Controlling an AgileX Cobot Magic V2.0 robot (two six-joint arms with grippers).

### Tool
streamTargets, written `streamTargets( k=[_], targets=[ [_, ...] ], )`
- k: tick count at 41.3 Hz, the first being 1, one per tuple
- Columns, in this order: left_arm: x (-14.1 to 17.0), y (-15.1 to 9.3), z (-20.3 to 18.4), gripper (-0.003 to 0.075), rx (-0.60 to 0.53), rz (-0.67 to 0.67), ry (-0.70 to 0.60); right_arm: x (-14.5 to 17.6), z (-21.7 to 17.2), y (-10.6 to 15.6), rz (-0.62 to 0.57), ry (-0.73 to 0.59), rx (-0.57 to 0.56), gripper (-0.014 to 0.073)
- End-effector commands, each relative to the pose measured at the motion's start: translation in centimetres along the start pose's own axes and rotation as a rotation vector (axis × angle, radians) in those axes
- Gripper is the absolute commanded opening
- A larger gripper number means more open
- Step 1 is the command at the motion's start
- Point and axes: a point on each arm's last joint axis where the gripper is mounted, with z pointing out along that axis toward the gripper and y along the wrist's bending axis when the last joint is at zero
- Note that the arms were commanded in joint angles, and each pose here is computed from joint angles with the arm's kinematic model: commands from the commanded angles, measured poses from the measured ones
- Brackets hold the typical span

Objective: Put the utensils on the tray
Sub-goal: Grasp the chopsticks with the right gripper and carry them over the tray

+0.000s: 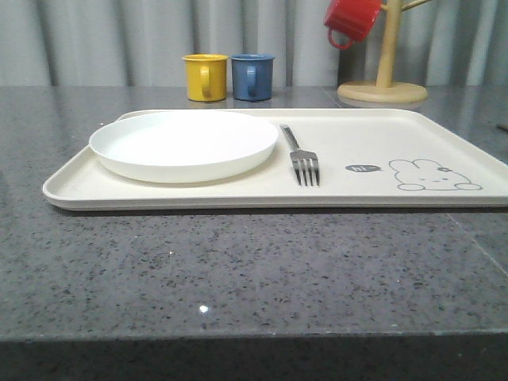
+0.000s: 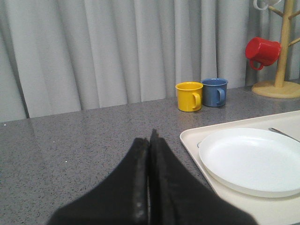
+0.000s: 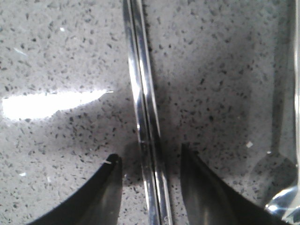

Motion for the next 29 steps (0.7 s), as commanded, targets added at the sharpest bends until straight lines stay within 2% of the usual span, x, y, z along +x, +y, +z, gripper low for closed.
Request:
streamTargets(
  k=[1,9,17,19,24,26,29],
  targets=[
    [-1.5,0.2,-0.1,-0.0019,-0.016,-0.011,-0.097,-0.2,-2.0,-0.2,-0.007,-0.078,0.007,0.0326],
    [-1.5,0.2,-0.1,-0.0019,-0.016,-0.011,-0.097,-0.3,-1.4,-0.2,-0.007,-0.062,0.007,0.0283],
    [-1.5,0.2,-0.1,-0.0019,-0.016,-0.011,-0.097,-0.2,-1.1,-0.1,-0.009,-0.042,0.006,0.0277],
    [-1.5,0.2,-0.1,-0.0019,-0.016,-0.011,-0.097,-0.2,-1.3,-0.2,-0.009,-0.044,0.007,0.0236],
    [-1.5,0.2,-0.1,-0.0019,-0.016,-0.011,-0.097,-0.1,-1.7,-0.2,-0.013,-0.051,0.017,0.0066],
    [-1.5,0.2,-0.1,-0.0019,-0.016,-0.011,-0.097,-0.1,-1.9,-0.2,-0.014,-0.06,0.017,0.0025],
    [-1.5,0.2,-0.1,-0.0019,-0.016,-0.011,-0.097,0.0,-2.6,-0.2,-0.014,-0.076,0.017,0.0014]
  ],
)
